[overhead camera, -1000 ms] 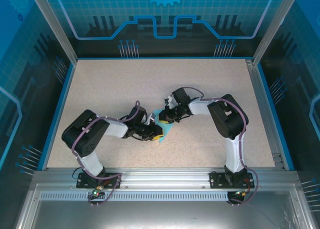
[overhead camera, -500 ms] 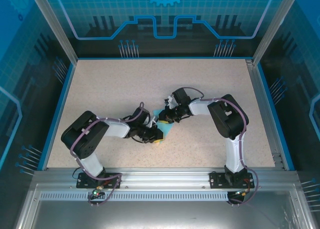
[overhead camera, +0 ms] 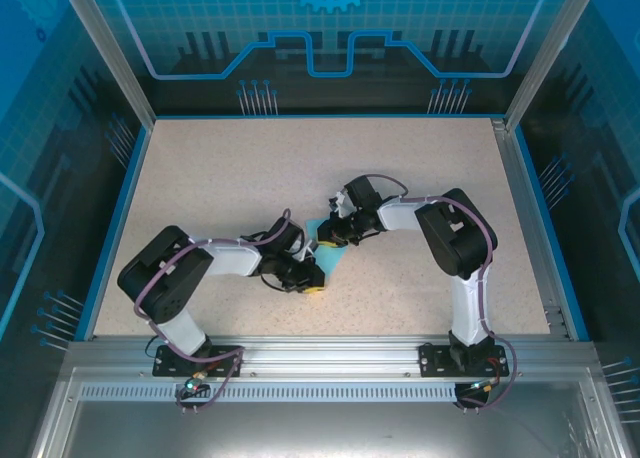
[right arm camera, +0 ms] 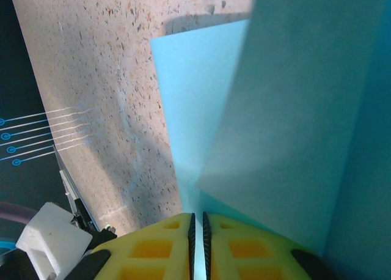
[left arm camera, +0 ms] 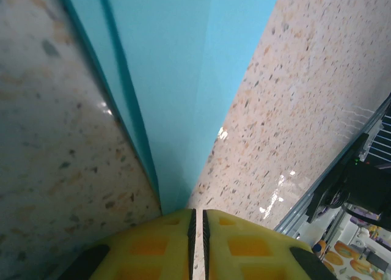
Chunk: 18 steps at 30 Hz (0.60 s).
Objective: Fold a paper plane with a square sheet of paper (pick it up from the middle)
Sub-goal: Fourth fold the wing at the center of the table.
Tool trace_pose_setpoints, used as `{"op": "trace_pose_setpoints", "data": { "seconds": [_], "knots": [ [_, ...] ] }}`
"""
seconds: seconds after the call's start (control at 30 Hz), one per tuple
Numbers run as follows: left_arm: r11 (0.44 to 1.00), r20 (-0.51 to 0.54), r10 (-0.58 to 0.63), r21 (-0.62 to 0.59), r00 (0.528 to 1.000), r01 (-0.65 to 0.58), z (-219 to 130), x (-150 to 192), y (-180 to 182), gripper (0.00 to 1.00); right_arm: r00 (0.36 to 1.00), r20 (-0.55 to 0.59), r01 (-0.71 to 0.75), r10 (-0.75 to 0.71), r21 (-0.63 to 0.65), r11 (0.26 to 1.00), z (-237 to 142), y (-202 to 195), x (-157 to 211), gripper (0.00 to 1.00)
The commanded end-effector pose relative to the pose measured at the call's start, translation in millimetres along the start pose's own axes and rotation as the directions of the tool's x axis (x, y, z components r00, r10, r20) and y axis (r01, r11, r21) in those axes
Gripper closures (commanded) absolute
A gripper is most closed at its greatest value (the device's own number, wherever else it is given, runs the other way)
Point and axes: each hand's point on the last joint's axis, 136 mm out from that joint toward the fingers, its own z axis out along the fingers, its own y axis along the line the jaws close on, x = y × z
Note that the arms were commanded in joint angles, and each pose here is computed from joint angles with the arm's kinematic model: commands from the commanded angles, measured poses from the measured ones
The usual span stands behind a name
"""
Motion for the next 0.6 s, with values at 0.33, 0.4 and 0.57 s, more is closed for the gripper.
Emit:
{"op": "trace_pose_setpoints", "data": {
  "seconds": [0.33, 0.4, 0.57],
  "knots": [
    [0.996, 0.339, -0.091, 0.052, 0.936, 0.078, -74.7, -32.8, -17.7, 0.79, 0.981, -0.071, -0.164, 0.181, 0.203, 0.965, 23.9, -69.5, 43.4, 0.85],
    [0.994, 0.345, -0.09, 0.092, 0.934, 0.062, -74.8, -41.7, -30.3, 0.79, 0.981, -0.069, -0.164, 0.181, 0.199, 0.966, 23.0, -68.5, 43.3, 0.85],
    [0.988, 0.359, -0.113, 0.141, 0.926, 0.066, -67.1, -61.8, -42.8, 0.78, 0.981, -0.066, -0.164, 0.18, 0.196, 0.967, 22.2, -66.7, 42.8, 0.85]
  ]
}}
